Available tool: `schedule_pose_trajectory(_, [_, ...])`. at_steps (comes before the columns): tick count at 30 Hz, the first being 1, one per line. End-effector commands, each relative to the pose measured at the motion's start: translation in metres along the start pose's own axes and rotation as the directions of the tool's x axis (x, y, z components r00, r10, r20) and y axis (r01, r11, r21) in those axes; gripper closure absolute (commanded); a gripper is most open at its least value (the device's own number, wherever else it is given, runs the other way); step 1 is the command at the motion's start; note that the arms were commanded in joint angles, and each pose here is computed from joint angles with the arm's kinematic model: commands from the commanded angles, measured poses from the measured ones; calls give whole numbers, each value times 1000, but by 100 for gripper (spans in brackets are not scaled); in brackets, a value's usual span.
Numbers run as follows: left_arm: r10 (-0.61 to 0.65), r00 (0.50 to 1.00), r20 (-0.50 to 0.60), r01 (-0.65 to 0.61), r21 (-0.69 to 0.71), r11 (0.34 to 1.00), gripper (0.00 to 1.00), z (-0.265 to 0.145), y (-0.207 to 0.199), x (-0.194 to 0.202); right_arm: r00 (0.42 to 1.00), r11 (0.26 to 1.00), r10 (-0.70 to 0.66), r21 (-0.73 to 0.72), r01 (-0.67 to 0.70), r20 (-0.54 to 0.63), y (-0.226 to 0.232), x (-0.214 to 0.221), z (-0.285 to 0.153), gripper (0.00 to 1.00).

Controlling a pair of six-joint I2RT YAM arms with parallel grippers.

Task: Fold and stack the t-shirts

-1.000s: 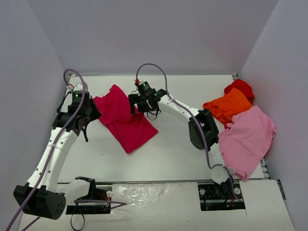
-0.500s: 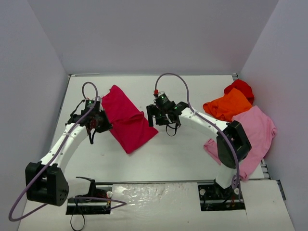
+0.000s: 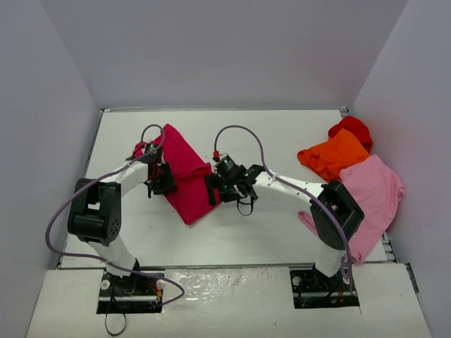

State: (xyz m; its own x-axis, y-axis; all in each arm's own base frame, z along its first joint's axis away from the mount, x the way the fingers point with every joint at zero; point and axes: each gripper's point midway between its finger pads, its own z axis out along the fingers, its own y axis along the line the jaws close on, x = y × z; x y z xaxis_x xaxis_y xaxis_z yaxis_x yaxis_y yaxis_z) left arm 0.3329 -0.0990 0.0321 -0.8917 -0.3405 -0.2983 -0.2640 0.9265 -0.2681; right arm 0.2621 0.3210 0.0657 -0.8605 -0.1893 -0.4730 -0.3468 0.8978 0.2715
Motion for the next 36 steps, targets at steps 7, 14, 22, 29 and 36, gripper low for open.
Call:
schedule_pose_trajectory(7, [63,989,132,-65,9,998,57,-9,-22,-58,999,1000,13,-28,-11,46,6,-10,-7,20])
schedule_pose_trajectory(14, [64,991,118,-67,15,998,57,-7,-23,-54,999,999,8,-36,-7,33,7,-8,-4,20])
schedule_pose_trajectory(22, [63,993,103,-68,42,997,74,-8,-27,-50,1000,999,12,-33,-12,17,6,-3,0,22])
schedule_pose_trajectory(29, [63,991,117,-72,68,995,100,-24,-31,-49,1000,999,21,-29,-22,-9,4,5,6,24])
schedule_pose_trajectory(36, [58,989,135,-64,34,997,100,-54,-27,-50,1000,999,18,-34,-18,-17,4,8,8,25])
